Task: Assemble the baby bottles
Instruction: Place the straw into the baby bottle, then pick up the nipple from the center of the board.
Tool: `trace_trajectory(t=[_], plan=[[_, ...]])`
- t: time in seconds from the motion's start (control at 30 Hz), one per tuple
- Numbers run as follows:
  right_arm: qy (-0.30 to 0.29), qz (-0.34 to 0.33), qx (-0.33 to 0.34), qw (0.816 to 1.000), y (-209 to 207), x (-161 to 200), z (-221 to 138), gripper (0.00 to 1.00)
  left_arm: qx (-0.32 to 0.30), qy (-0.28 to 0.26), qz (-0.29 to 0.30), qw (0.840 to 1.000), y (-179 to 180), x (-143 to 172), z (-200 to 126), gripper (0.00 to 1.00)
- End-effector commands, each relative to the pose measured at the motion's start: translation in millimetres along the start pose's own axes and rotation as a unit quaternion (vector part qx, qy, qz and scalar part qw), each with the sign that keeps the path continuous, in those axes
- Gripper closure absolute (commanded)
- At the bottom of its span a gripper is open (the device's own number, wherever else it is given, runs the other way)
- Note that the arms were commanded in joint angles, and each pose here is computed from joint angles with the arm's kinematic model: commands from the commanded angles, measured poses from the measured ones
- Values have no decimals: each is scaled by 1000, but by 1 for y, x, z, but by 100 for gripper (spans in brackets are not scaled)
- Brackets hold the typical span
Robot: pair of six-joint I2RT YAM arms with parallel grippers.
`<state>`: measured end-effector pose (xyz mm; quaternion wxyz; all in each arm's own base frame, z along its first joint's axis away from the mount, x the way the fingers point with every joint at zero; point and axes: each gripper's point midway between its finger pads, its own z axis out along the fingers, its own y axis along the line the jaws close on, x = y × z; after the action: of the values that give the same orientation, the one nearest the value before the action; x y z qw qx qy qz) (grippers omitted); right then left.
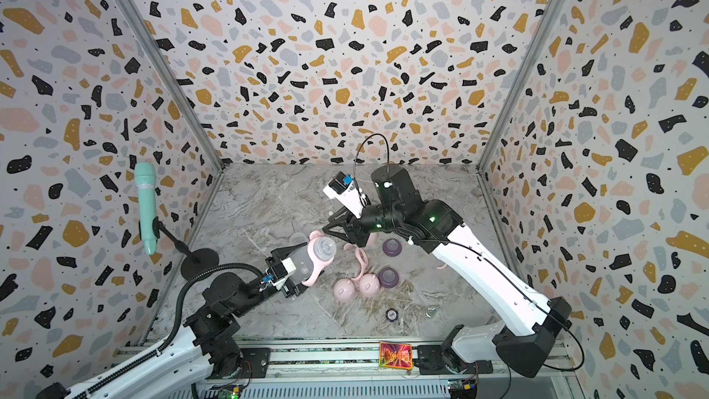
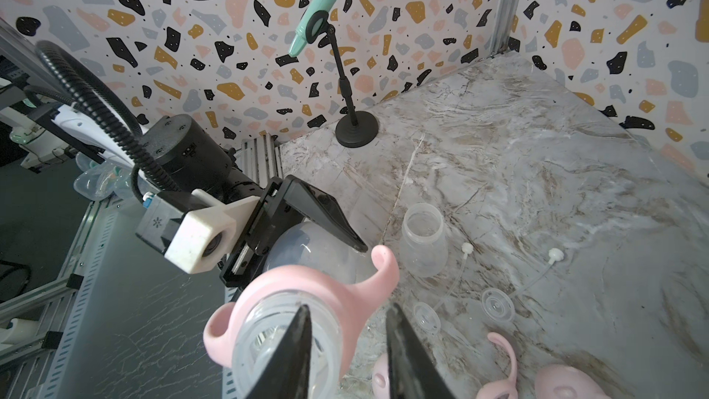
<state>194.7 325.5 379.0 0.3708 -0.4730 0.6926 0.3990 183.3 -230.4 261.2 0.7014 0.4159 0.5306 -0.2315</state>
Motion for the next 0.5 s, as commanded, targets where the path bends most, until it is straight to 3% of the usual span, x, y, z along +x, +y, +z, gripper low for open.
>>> trace_trajectory(t=[0.0, 0.17, 0.33, 0.47], plan=[[-32, 15, 66, 997, -22, -8, -30, 47, -35, -73, 8, 997, 18, -46, -5, 86], [-3, 128, 202, 971, -104, 40, -55, 25, -75, -96, -6, 993, 31, -54, -14, 86], [128, 206, 297, 924, -152, 143, -43, 17, -100, -118, -21, 988, 40, -65, -22, 88], [175, 253, 316, 897, -162, 204, -31, 16, -108, -130, -33, 985, 45, -75, -26, 91]])
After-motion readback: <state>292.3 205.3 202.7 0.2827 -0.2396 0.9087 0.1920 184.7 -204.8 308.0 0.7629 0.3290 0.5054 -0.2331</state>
